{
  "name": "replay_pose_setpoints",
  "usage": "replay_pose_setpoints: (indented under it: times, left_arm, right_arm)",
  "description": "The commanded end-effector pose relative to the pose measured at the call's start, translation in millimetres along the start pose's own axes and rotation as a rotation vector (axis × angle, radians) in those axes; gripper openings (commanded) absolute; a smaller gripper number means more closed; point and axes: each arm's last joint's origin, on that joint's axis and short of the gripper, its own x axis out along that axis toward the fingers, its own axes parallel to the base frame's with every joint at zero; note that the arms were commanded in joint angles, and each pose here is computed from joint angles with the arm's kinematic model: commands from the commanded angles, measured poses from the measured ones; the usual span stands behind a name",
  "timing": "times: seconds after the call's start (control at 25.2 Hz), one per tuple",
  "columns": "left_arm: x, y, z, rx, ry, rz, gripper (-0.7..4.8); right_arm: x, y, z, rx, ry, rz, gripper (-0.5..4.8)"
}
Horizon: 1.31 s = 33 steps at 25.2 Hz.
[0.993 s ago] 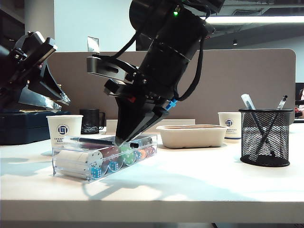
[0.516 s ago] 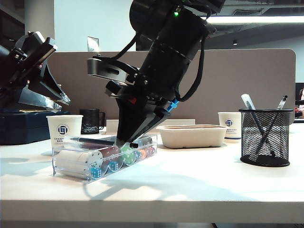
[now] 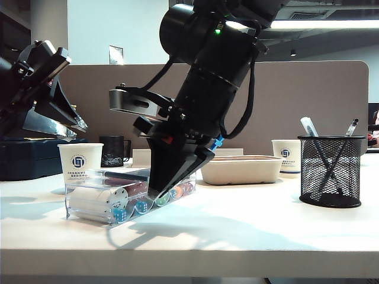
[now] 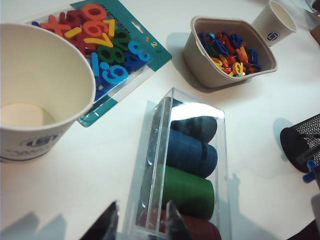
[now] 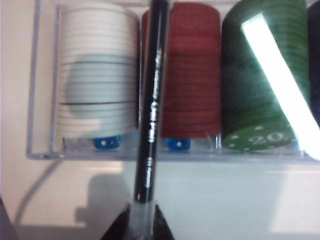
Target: Pick up one pen and put it in the pen container.
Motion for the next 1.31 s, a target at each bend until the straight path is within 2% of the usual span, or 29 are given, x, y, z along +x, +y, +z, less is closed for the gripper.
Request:
replay_pose_setpoints:
  times: [0.04, 0.12, 0.95, 1.31]
  left_arm:
    - [-1, -1.0, 3, 0.007, -0.011, -0.010, 1.21]
    - [-1, -1.0, 3, 0.007, -0.011, -0.010, 1.21]
    - [-1, -1.1, 3, 0.006, -0.009, -0.015, 1.21]
    - [-1, -6.4, 11, -0.089, -0.037, -0.109, 1.21]
  right_arm:
    - [-2, 0, 3, -0.004, -0.018, -0.003, 0.42]
    - [-2, 0, 3, -0.005, -0.018, -0.002, -0.03]
    - [-18, 2, 9, -0.014, -0.070, -0.016, -0.02]
    - [-36, -13, 18, 0.010, -0.120, -0.064, -0.02]
